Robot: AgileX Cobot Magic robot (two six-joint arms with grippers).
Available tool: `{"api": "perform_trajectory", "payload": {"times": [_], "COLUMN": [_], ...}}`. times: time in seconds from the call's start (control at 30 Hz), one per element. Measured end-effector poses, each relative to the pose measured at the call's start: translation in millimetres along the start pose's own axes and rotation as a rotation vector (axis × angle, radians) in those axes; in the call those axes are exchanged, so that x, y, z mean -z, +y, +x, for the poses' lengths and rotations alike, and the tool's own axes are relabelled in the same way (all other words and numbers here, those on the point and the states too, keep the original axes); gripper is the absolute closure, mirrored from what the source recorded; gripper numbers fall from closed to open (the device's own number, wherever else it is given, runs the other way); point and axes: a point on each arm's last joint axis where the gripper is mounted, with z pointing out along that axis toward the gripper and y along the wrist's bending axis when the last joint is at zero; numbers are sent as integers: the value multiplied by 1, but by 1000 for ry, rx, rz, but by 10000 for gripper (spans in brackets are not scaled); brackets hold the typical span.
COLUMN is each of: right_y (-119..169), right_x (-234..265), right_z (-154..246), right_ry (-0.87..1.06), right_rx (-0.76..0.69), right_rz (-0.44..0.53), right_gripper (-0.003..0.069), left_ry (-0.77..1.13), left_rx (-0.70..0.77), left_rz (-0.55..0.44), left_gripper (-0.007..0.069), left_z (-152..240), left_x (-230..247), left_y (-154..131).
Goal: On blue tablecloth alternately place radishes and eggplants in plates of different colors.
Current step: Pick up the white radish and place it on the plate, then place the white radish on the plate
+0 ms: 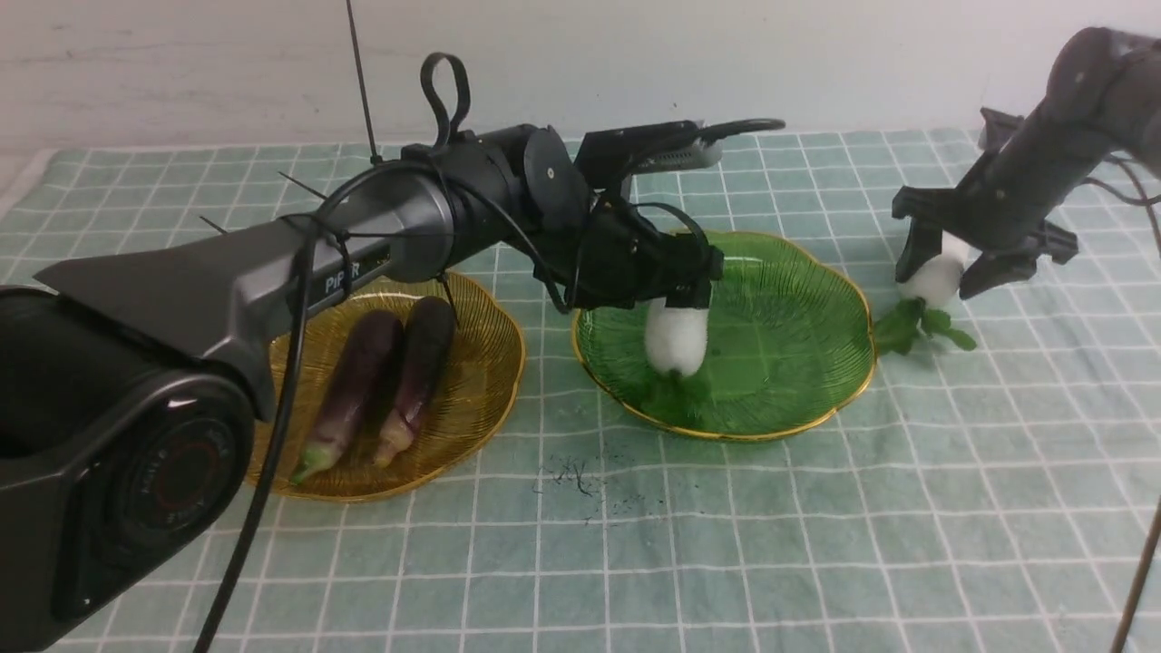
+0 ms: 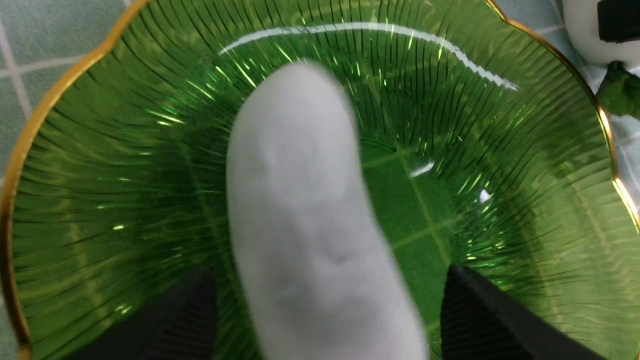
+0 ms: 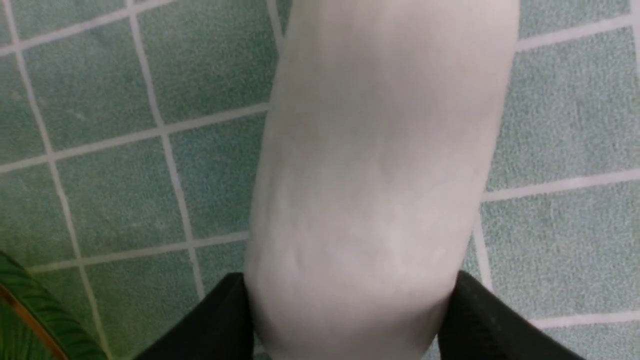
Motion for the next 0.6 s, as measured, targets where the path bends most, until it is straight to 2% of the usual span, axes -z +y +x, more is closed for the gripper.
{"api": "perform_trajectory", "payload": {"times": [0.1,0.2,0.23,0.27,0.4,0.5,0.6], "right_y": [1,10,19,22,71,107,148], "right_x": [14,66,102,113,209,208,159], "right_z": [-9,-18,-18,-18,8,32,57], "right_ry": [-54,-162,-225,-243,-384,-331,-172], "right_rx": [19,30,42,45,142,217,314], "right_rz": [-8,-41,-78,-90,-236,-279,-293], "right_gripper": [222,222,222,222,222,222,222], "left_ry": [10,39,64,66,49,19,17], "left_rx": [-25,-85,-134,-139,-250,-282,-296], "left_rz": [-3,-19,-43,-46,-179,-265,-344], "left_gripper": [73,95,155,176,543,616,633], "left_z": [-5,-13,-22,-22,-50,-56,-54], "left_x": [5,17,34,37,120,168,217], "left_y": [-3,-7,-10,-10,-19,-21,-21]}}
